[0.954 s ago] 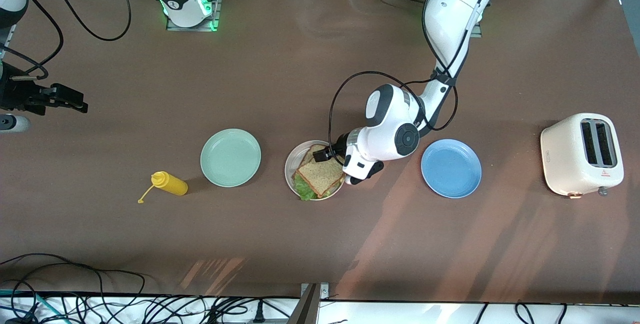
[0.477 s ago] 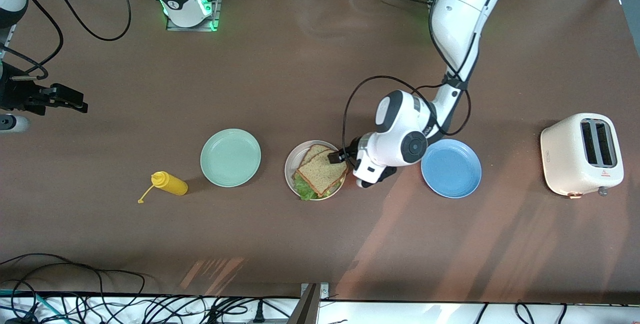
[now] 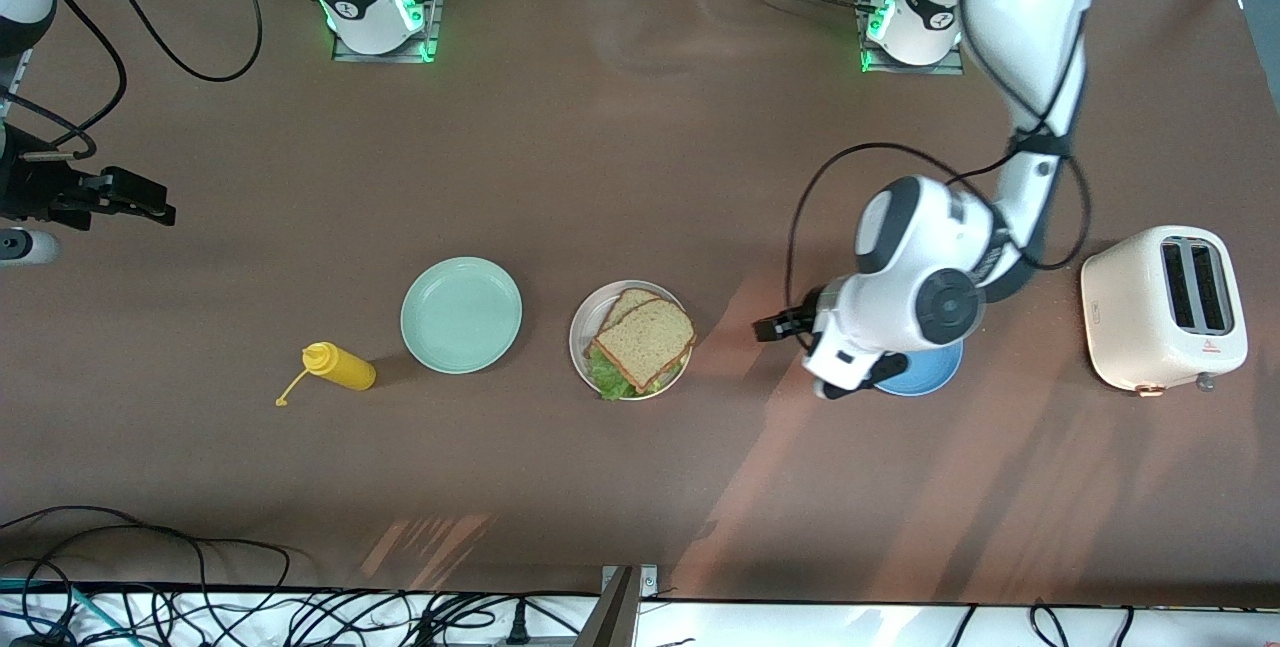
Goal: Make sandwich on beige plate with both arms
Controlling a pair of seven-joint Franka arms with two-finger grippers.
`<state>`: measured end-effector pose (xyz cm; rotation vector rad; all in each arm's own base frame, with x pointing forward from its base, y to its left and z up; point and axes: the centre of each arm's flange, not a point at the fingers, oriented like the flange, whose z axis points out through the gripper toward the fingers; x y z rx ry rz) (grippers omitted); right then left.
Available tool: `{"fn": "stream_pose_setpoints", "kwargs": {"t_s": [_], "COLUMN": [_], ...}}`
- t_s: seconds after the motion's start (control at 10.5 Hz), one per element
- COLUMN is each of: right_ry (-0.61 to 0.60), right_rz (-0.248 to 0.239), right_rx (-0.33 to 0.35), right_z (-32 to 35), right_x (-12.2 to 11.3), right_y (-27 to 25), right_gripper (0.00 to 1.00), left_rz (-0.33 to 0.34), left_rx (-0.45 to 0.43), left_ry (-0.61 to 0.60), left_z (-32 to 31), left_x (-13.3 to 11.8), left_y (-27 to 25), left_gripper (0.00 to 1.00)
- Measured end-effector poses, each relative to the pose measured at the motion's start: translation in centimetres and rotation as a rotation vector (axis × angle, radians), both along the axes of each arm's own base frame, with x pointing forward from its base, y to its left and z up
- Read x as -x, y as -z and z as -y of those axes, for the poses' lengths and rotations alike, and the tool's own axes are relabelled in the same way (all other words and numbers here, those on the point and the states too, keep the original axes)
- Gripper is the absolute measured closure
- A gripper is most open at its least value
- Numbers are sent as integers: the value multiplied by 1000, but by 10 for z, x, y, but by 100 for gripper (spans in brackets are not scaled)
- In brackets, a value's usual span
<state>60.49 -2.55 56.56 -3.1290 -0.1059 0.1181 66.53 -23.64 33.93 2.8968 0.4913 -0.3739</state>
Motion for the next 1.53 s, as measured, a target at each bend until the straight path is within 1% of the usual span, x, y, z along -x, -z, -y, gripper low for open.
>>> {"fn": "stream_pose_setpoints", "kwargs": {"t_s": [0.19, 0.29, 0.38, 0.57, 0.67, 0.86, 1.15, 1.34, 1.53], "right_ry": [1, 3, 6, 8, 8, 9, 9, 9, 10], "right_rz": [1, 1, 2, 3, 3, 4, 4, 4, 4], "right_rx": [0, 0, 0, 0, 0, 1, 1, 1, 1], "right_z": [0, 2, 4, 5, 5, 5, 5, 6, 6], "right_x": [0, 0, 0, 0, 0, 0, 0, 0, 0], "right_y": [0, 0, 0, 0, 0, 0, 0, 0, 0], "right_gripper": [0, 0, 0, 0, 0, 0, 0, 0, 0], "left_rz": [74, 112, 141, 183, 202, 225, 239, 243, 267], "left_rx": [20, 11, -30, -157, -184, -187, -174, -171, -173], "left_ry": [33, 49, 68, 157, 204, 237, 333, 350, 347], "left_z": [-59, -87, -109, -128, -131, -142, -177, -177, -178], "left_x": [-11, -15, -16, -11, -8, -6, -9, -9, -10], "left_y": [-54, -75, -92, -120, -132, -146, -150, -151, -163], "left_gripper": [0, 0, 0, 1, 0, 0, 0, 0, 0]}}
